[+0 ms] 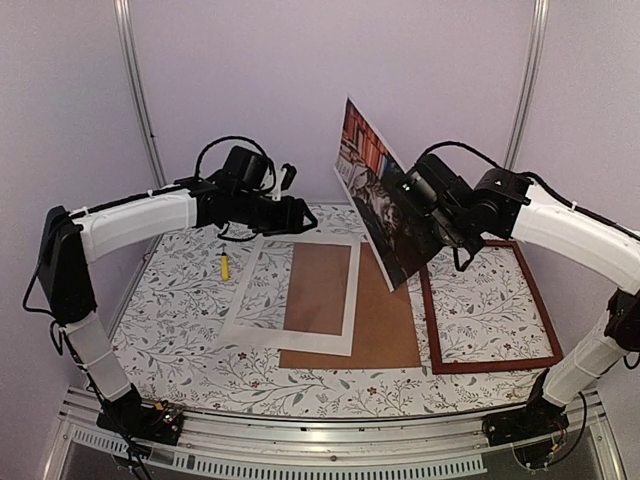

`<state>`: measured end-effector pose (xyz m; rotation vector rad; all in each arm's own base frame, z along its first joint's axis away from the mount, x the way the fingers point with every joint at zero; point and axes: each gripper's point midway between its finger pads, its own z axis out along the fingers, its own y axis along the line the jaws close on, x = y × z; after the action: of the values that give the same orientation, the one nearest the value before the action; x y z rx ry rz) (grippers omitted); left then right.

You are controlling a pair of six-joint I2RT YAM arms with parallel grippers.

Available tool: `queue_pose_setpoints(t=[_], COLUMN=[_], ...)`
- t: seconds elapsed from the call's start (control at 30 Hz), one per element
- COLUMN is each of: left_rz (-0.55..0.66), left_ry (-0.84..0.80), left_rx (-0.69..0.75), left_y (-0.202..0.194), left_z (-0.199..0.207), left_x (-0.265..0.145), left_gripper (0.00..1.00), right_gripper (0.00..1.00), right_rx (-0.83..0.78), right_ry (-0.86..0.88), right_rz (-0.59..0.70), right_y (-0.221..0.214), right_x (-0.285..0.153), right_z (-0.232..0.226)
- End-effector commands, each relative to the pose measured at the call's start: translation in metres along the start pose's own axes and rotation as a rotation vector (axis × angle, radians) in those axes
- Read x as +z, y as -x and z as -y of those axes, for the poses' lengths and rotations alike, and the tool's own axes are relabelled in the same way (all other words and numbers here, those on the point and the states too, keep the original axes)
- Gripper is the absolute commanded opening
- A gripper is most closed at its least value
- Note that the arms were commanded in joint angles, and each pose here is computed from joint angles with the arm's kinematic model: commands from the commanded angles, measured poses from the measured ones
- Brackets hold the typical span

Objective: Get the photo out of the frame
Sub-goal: Pass from the right arm to the left

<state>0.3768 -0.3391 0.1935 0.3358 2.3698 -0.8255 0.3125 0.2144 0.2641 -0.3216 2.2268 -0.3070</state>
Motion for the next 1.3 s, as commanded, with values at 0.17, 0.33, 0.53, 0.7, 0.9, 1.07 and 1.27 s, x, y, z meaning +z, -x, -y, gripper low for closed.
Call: queue_pose_setpoints(t=[0.17,0.33,0.53,0.7,0.9,1.07,1.27], left_rz=[0.373,0.533,0.382,0.181,0.152,0.147,0.266], left_ry=[0.185,0.272,0.011,-0.152,-0.224,-0.084,-0.012], left_rx=[0.531,0.826,0.914,0.793,0.696,0.672,0.690], left_y=[0.132,0.146,0.096,0.036,0.003,0.007,0.038], left_z=[0.056,0.095,0.146,0.171,0.179,0.157,0.159], left_x=[-0.124,-0.195,-0.192,-0.143,-0.121,-0.101,-0.127], left_gripper=[0.69,0.74,0.81,0.80,0.82,0.80,0.72], right_gripper=[0.00,0.00,0.00,0.00,0.00,0.00,0.00], right_rx=[-0.129,-0.196,-0.323,-0.415,-0.434,-0.439,-0.442], right_ry=[-0.215,-0.233,-0.262,-0.284,-0.285,-0.289,-0.304], right_rz=[0.235,0.333,0.398,0.359,0.348,0.366,0.396], right_y=[0.068,0.097,0.119,0.116,0.124,0.134,0.143], right_x=[-0.034,-0.051,-0.063,-0.049,-0.048,-0.053,-0.064], right_z=[0.032,0.032,0.019,0.003,-0.004,-0.005,-0.003])
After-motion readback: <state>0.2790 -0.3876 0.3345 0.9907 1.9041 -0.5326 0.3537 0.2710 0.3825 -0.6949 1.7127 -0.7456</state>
